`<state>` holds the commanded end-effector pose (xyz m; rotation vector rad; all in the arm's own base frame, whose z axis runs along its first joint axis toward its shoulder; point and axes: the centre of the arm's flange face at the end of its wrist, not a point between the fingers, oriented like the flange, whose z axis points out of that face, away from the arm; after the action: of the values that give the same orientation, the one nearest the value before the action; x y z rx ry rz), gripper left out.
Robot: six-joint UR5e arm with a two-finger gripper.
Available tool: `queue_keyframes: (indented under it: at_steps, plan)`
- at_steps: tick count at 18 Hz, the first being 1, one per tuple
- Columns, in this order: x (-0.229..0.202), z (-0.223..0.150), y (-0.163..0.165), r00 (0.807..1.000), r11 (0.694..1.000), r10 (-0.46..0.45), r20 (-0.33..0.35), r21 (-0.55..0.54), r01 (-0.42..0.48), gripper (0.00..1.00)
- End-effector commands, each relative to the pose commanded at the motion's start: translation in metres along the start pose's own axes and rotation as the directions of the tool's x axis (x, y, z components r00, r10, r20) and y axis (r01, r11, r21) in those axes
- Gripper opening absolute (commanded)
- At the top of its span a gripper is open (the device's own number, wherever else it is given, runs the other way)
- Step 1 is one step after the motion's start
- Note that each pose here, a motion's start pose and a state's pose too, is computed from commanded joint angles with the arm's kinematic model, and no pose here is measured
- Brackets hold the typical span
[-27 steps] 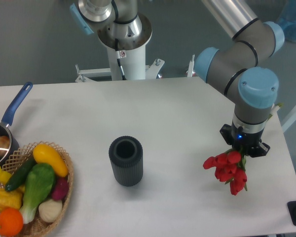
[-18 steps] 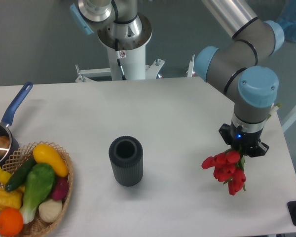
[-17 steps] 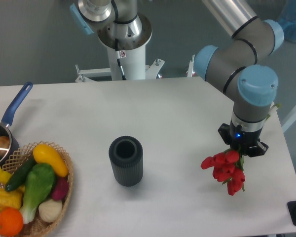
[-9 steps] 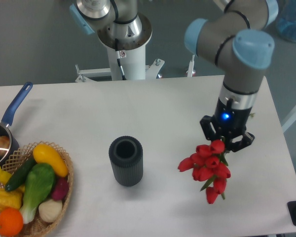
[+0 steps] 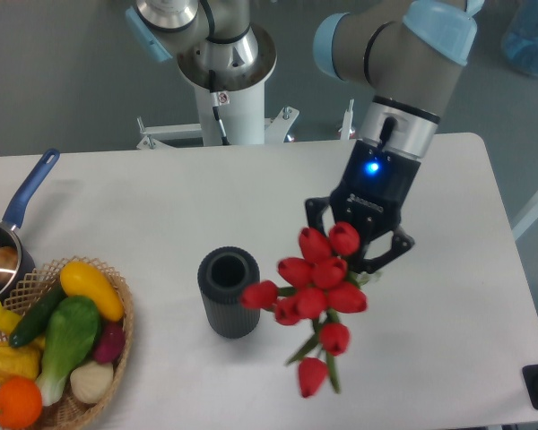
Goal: Insert the flowers into the vase
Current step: 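Carry the red tulip bunch in the gripper toward the black vase, then lower the tulip stems into the black vase opening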
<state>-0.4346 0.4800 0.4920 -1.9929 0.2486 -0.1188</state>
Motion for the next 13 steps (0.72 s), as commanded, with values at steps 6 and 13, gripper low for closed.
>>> queue_keyframes:
  at_steps: [6,13]
  plan:
    - [0.027,-0.015,-0.013,0.996,0.989,-0.028,-0.083,0.142,0.039,0.0]
    - [0.062,-0.015,0.001,0.982,0.966,-0.064,-0.176,0.237,0.106,0.0]
